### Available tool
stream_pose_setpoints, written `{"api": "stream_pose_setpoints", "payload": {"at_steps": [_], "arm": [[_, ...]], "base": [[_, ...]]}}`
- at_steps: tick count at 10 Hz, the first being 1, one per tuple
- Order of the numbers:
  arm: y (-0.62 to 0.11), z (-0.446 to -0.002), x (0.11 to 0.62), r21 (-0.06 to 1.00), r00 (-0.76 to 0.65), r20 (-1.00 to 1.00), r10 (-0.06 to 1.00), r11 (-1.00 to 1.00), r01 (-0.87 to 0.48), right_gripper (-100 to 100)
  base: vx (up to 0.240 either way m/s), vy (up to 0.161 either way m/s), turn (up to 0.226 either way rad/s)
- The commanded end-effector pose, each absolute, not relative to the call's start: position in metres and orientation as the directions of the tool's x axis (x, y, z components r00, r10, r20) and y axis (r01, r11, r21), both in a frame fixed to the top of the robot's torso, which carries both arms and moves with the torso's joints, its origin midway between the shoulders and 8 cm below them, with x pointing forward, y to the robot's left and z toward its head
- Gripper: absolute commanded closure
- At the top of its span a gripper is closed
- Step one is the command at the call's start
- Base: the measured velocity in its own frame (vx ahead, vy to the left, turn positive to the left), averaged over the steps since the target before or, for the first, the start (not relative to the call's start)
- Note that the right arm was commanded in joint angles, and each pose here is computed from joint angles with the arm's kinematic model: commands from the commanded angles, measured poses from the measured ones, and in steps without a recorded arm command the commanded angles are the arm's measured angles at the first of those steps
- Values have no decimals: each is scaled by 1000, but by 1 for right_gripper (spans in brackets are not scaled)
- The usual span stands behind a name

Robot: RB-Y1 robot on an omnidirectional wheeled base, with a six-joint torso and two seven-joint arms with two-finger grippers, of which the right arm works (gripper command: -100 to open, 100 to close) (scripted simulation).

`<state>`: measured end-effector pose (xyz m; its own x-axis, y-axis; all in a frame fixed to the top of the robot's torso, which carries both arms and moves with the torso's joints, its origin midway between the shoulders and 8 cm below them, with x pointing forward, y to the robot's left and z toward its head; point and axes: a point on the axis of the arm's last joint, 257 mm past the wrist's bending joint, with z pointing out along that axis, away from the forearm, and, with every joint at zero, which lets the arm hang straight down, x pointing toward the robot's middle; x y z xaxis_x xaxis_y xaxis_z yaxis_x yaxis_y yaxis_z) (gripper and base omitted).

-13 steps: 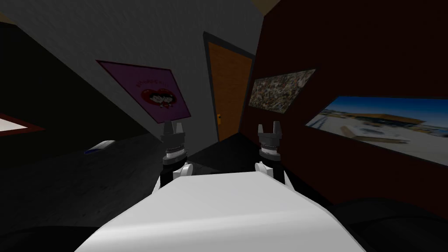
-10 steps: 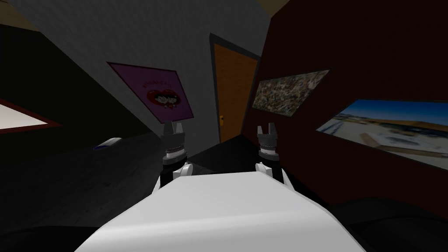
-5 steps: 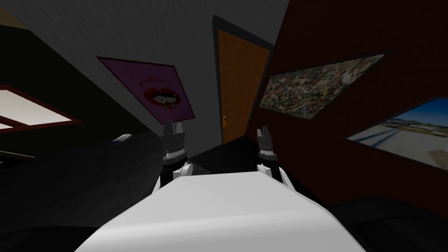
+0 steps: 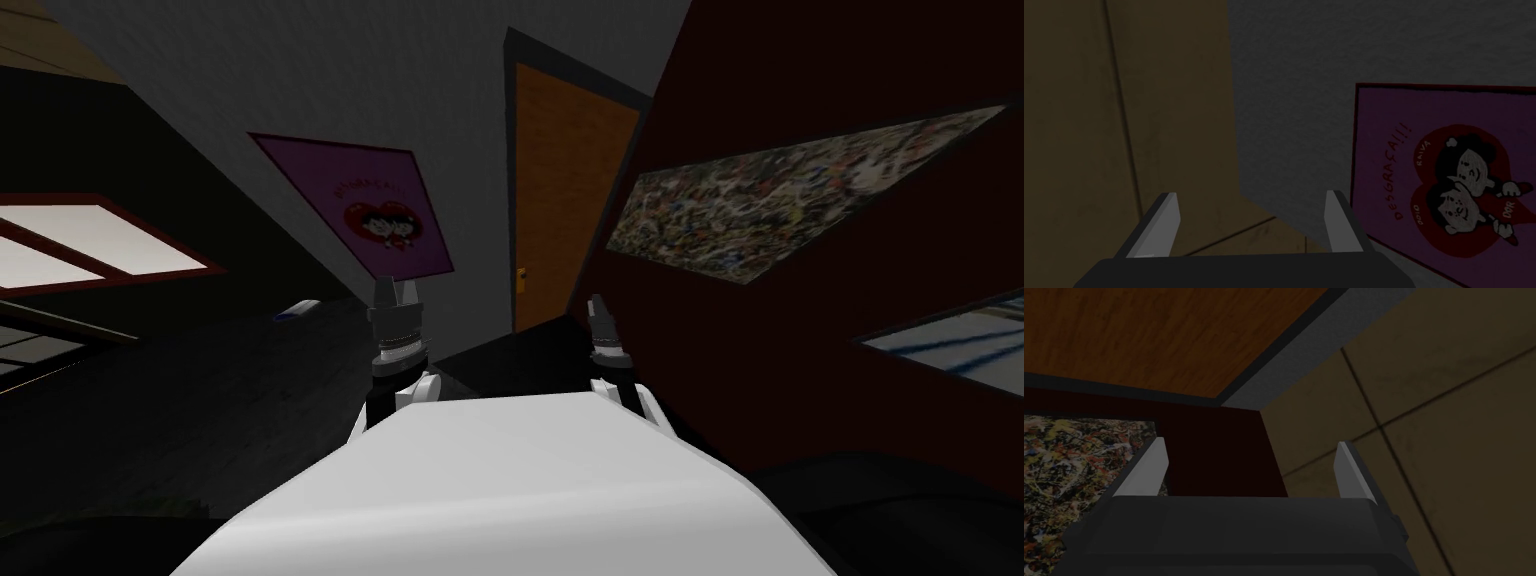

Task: Pull the door open

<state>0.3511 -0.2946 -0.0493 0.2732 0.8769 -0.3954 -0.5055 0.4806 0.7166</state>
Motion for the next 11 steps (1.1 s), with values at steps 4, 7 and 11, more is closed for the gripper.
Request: {"api": "stream_pose_setpoints", "payload": {"at_steps": [4,7,11], "arm": [[-305,-85,358,670,302,-549,780,626,-399,-100],[-314,-109,362,622,306,-642,702,711,-326,-100],[-327,-143,364,540,292,-755,587,809,-232,-100]], "base": [[101,6,127],[103,14,128],[111,2,138]]}}
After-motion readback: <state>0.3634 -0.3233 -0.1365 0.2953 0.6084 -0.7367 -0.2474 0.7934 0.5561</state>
